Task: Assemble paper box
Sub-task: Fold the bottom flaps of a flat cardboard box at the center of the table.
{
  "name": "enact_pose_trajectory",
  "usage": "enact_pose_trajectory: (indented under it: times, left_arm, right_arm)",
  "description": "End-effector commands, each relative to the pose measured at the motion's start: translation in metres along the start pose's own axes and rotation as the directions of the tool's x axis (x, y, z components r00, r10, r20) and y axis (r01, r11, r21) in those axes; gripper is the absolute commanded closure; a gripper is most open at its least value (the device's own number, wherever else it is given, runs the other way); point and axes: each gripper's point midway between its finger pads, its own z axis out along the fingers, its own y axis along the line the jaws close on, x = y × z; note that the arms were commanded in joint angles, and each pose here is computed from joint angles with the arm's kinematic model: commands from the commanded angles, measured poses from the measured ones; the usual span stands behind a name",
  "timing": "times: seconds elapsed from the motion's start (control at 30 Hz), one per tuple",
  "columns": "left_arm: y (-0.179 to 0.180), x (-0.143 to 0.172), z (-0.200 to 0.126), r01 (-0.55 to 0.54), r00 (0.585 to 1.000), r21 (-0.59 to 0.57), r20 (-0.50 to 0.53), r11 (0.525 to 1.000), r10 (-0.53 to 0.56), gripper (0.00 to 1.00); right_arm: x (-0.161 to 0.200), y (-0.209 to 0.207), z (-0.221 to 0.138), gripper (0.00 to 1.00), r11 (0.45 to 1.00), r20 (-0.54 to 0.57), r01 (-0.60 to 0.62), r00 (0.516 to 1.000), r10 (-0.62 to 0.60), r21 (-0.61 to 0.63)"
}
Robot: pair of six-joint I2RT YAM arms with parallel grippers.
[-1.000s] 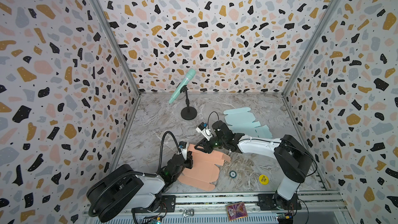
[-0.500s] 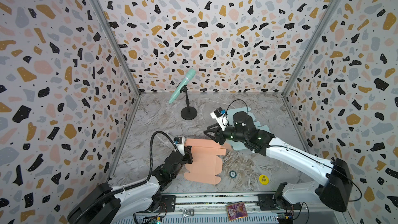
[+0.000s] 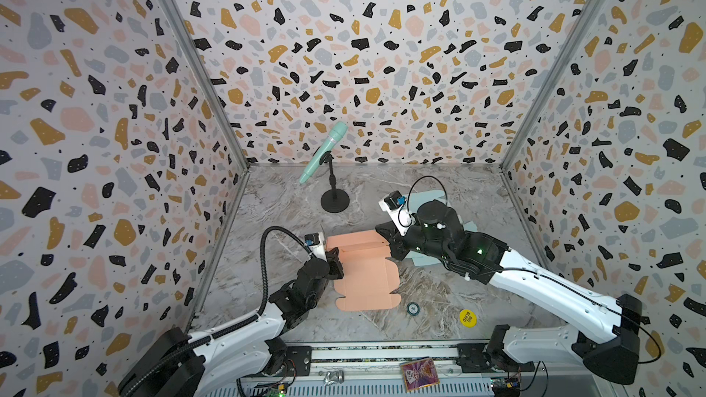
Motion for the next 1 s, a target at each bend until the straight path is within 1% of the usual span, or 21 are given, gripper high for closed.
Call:
enact_pose_trajectory:
  times: [0.0,0.27,0.37,0.5,0.57,0.7,0.77,0.87,0.9,0.97]
  left_arm:
    - [-0.002,-0.01,-0.002,0.023,0.999,-0.006,0.025,1.0,-0.023,0.98]
    - [-0.002,-0.01,-0.006,0.024,0.999,0.01,0.026,1.0,-0.024,0.98]
    - [-0.004,-0.009,-0.008,0.025,0.999,0.027,0.027,0.999,-0.026,0.98]
    - [-0.005,-0.01,-0.009,0.024,0.999,0.039,0.03,0.999,-0.025,0.98]
    - [-0.006,-0.011,-0.01,0.023,0.999,0.045,0.029,0.999,-0.024,0.98]
    - [-0.009,-0.013,-0.011,0.038,0.999,0.057,0.031,0.998,-0.039,0.98]
    - [-0.011,-0.015,-0.012,0.055,0.998,0.063,0.033,0.997,-0.057,0.98]
    - [-0.013,-0.021,-0.014,0.081,0.995,0.071,0.046,0.994,-0.084,0.98]
    - [-0.014,-0.024,-0.015,0.088,0.994,0.072,0.051,0.994,-0.092,0.98]
    - [-0.016,-0.03,-0.016,0.093,0.994,0.073,0.057,0.993,-0.097,0.98]
  right_arm:
    - [0.024,-0.013,0.006,1.0,0.997,-0.072,-0.004,0.997,0.009,0.075]
    - [0.045,-0.021,0.026,1.0,0.995,-0.08,-0.078,0.993,0.082,0.057]
    - [0.046,-0.019,0.031,1.0,0.994,-0.068,-0.102,0.992,0.104,0.025]
    - [0.043,-0.014,0.039,1.0,0.995,-0.058,-0.1,0.993,0.099,-0.009]
    - [0.038,-0.008,0.04,1.0,0.995,-0.032,-0.091,0.995,0.09,-0.047]
    - [0.023,0.004,0.033,1.0,0.99,0.059,-0.071,0.995,0.078,-0.122]
    - [0.018,0.007,0.028,0.97,0.989,0.088,-0.054,0.994,0.066,-0.139]
    - [0.012,0.007,0.017,0.9,0.988,0.129,-0.031,0.99,0.051,-0.149]
    - [0.01,0.008,0.012,0.87,0.986,0.15,-0.023,0.987,0.048,-0.162]
    - [0.003,0.012,-0.008,0.78,0.979,0.237,0.003,0.97,0.047,-0.203]
